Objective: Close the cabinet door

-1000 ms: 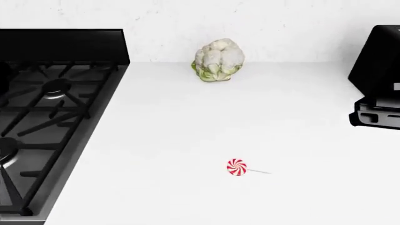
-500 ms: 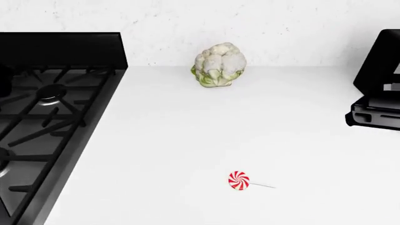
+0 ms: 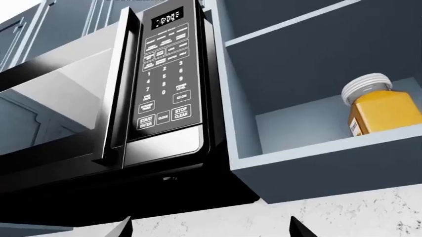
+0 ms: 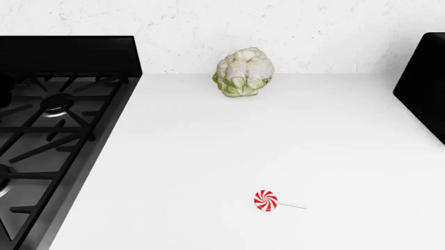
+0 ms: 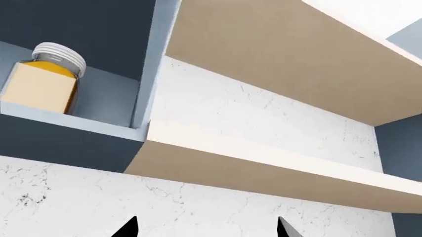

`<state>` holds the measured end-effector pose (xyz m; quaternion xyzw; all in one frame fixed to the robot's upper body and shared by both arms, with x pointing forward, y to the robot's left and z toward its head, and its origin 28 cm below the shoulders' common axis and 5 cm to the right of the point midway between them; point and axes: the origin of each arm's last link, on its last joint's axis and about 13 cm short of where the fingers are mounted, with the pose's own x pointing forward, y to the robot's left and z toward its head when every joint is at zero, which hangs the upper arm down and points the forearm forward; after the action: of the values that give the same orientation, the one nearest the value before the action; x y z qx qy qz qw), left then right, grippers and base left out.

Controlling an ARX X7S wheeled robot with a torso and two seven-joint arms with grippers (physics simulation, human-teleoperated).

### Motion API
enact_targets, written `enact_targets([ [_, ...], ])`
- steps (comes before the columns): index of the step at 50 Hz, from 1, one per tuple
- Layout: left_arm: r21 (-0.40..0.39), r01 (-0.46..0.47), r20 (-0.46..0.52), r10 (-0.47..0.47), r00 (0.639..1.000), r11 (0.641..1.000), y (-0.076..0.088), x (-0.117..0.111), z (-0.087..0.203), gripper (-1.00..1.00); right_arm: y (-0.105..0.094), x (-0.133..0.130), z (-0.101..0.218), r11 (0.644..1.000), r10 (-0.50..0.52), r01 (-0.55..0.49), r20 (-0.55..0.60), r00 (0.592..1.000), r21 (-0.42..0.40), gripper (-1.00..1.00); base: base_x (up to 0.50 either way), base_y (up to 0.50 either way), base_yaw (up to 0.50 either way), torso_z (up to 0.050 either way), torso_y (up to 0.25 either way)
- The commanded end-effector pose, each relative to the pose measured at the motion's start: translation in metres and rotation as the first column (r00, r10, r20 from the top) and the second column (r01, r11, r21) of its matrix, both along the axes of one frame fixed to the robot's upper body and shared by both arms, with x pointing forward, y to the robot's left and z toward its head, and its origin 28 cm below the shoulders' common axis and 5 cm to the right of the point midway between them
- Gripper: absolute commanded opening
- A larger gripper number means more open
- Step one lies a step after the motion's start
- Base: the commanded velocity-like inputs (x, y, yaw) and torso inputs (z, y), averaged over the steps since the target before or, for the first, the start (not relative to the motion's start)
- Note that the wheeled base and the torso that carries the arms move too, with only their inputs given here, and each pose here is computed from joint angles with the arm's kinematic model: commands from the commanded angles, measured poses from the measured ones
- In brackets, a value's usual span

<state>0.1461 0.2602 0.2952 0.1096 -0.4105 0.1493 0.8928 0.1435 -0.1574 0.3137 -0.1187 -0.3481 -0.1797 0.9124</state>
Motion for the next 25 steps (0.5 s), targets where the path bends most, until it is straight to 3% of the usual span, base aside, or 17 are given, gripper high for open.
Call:
enact_targets([
  [1, 0.001, 0.001, 0.006, -0.001, 1.000, 1.000, -0.001, -0.001, 0.004, 1.00, -0.011, 0.000, 0.029, 1.000, 0.018, -0.018, 0.021, 1.000, 0.018, 1.00, 0.00, 0.00, 0.00, 0.000, 0.000],
  [25, 0.006, -0.010, 0.024, 0.010, 1.000, 1.000, 0.001, -0.007, 0.012, 1.00, -0.035, -0.029, 0.081, 0.996, -0.090, 0.087, 0.106, 0.990, 0.030, 1.00, 0.00, 0.00, 0.00, 0.000, 0.000],
])
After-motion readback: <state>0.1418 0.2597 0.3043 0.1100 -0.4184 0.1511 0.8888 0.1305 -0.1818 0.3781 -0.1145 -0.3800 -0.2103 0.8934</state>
